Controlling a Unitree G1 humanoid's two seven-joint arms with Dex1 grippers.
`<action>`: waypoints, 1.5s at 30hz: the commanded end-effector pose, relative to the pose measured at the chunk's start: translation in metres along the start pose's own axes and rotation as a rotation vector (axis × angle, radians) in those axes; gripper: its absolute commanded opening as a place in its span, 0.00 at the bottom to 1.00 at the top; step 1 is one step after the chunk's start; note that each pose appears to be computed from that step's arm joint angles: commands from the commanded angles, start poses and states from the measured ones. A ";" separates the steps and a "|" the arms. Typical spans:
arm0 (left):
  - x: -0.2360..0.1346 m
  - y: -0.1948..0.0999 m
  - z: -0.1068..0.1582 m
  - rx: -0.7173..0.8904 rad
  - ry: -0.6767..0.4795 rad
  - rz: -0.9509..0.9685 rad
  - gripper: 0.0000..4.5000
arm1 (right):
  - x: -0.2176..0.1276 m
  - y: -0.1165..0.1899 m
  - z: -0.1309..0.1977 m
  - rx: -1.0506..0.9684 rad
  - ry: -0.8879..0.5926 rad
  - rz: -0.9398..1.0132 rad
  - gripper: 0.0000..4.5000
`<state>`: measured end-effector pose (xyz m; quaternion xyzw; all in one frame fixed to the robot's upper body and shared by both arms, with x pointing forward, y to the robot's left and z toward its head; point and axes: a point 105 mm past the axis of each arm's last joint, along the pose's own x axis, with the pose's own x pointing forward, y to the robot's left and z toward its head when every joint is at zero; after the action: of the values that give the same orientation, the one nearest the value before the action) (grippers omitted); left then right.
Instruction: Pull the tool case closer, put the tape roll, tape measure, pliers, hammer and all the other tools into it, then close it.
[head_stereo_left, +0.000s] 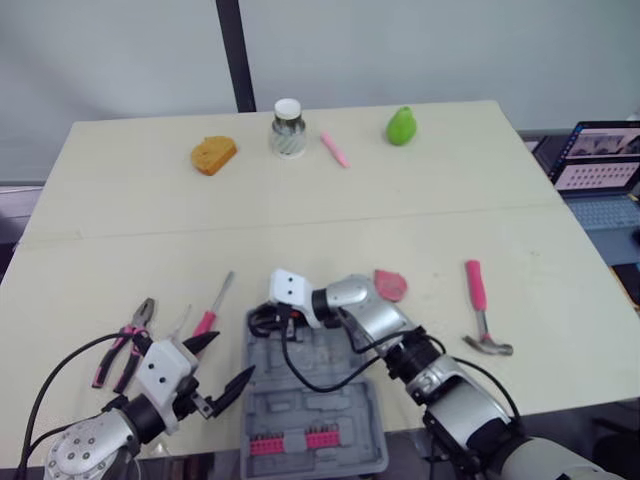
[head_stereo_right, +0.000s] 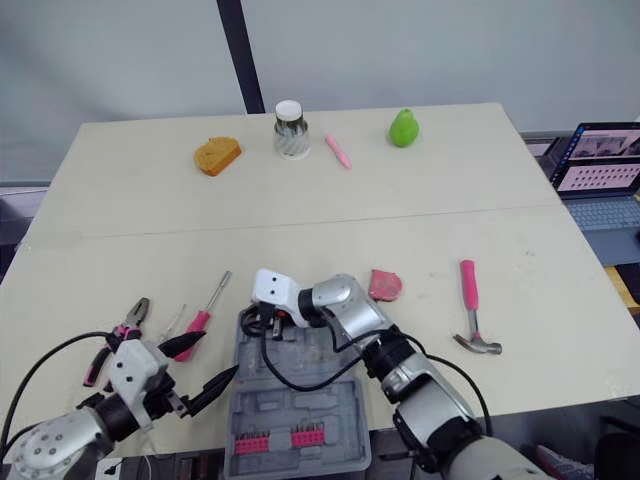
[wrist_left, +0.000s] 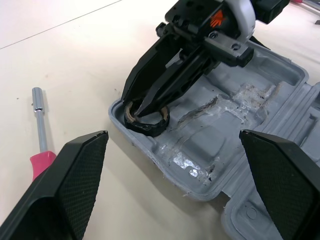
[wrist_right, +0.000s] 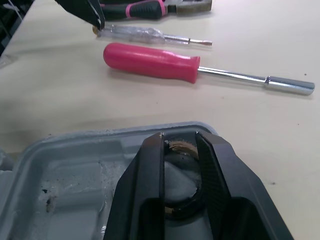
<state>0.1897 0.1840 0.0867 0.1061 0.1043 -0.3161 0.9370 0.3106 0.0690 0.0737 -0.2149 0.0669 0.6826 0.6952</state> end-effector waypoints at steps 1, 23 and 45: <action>-0.002 -0.001 0.001 0.005 0.002 0.001 1.00 | 0.006 0.000 0.007 -0.037 -0.016 0.003 0.24; -0.002 0.000 0.002 0.004 0.002 0.007 1.00 | 0.010 0.008 -0.024 -0.111 0.128 0.021 0.24; -0.073 0.139 0.000 -0.039 0.048 0.298 1.00 | -0.287 -0.008 -0.050 0.330 -0.024 -0.537 0.99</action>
<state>0.2212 0.3237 0.1150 0.0974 0.1282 -0.1772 0.9709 0.3147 -0.2043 0.1301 -0.0971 0.1258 0.4621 0.8725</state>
